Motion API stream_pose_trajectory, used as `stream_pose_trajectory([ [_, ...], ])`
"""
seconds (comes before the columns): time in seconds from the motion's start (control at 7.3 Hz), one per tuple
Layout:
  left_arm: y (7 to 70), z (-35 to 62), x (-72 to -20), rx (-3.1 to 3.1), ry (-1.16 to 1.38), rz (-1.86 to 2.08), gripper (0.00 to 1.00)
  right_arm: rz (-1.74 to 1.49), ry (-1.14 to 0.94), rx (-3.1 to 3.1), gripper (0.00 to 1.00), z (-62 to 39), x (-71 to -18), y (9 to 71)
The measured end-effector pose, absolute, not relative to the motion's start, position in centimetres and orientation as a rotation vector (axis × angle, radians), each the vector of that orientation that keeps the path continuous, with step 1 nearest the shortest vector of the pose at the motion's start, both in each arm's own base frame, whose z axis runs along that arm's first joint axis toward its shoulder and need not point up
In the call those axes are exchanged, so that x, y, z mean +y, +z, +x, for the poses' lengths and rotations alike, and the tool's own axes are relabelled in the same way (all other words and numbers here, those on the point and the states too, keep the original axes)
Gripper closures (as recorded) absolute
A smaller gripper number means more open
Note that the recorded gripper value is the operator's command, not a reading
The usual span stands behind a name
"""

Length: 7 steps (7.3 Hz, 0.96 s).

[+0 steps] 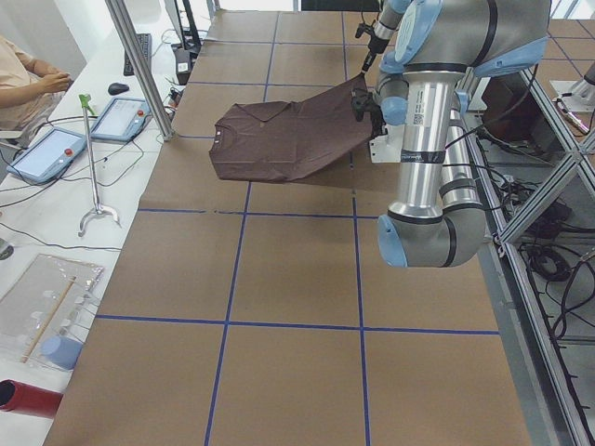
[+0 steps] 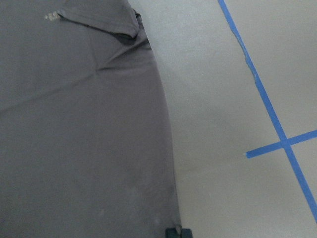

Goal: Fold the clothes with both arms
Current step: 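Lift the hem with both grippers and fold it toward the collar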

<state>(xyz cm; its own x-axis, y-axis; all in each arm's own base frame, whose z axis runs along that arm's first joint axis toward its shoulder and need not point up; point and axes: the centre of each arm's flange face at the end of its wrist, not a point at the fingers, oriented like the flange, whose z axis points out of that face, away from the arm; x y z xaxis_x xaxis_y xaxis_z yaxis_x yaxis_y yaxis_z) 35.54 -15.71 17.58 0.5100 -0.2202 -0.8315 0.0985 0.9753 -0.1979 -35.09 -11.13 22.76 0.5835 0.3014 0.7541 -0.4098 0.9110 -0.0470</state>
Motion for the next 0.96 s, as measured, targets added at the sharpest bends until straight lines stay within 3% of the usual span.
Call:
stream_pose_trajectory([
  [0.41, 15.6, 34.4, -20.0, 1.005, -0.179, -0.037, 1.00, 0.144, 0.453, -0.874, 1.00, -33.4, -14.4, 20.1],
  [0.96, 17.5, 34.8, -37.2, 0.858, -0.162, 0.221, 1.00, 0.229, 0.504, -0.778, 1.00, -35.3, -31.0, 18.2],
])
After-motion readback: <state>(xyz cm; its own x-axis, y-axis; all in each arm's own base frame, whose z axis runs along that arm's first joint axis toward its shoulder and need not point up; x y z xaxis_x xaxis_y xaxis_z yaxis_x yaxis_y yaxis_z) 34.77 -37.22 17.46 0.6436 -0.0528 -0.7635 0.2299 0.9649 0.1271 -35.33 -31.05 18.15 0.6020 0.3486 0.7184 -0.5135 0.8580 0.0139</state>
